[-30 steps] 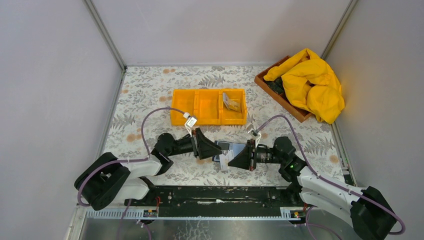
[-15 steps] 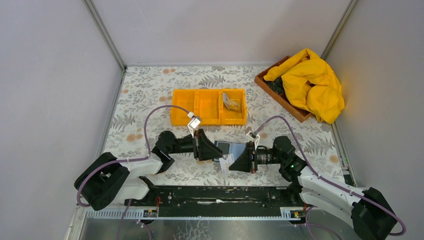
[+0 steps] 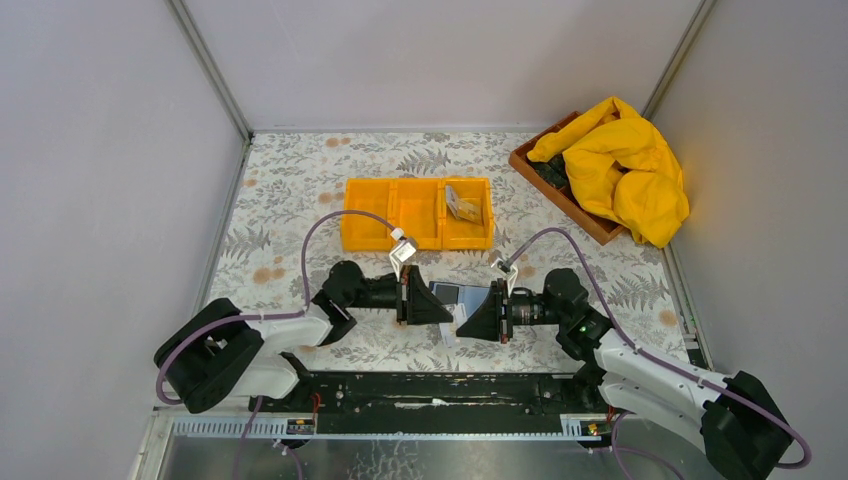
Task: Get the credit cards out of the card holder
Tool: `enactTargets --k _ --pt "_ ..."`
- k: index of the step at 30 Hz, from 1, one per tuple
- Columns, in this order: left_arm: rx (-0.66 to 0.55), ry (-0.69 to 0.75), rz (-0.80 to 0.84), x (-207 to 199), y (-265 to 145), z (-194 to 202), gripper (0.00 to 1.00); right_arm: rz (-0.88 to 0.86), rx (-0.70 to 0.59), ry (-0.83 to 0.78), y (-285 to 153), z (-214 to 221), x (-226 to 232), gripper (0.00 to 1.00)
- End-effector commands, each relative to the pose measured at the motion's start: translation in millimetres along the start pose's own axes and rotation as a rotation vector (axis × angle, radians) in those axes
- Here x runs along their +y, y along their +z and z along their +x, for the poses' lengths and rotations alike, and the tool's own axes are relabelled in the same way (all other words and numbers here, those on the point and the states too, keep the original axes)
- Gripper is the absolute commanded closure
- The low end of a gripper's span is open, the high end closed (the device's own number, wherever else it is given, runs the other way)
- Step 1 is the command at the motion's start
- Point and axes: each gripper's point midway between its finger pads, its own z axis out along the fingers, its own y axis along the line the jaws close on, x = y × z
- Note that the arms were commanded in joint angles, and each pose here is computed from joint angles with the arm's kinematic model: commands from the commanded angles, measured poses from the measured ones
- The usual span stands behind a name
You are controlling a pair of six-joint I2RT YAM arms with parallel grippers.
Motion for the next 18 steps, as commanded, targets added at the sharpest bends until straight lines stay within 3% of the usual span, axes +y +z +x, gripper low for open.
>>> enactTargets --k 1,4,8,18 --pt "-0.005 0.041 0.003 -0.4 3.6 -6.1 0.92 -0.043 -0.039 -0.083 3.2 -21.6 13.8 1.00" --pt "-0.005 0.045 -0.009 1.2 3.9 -7.0 0.92 -0.041 -0.036 -0.079 3.2 -20.6 13.1 1.00" --pt "-0.014 0.055 -0.015 0.0 4.2 -11.2 0.77 -0.037 -0.030 -0.077 2.8 -18.5 11.6 1.00" --pt "-0.018 0.078 -0.085 5.5 -0.6 -13.4 0.77 -0.014 -0.033 -0.090 0.3 -15.9 8.9 1.00"
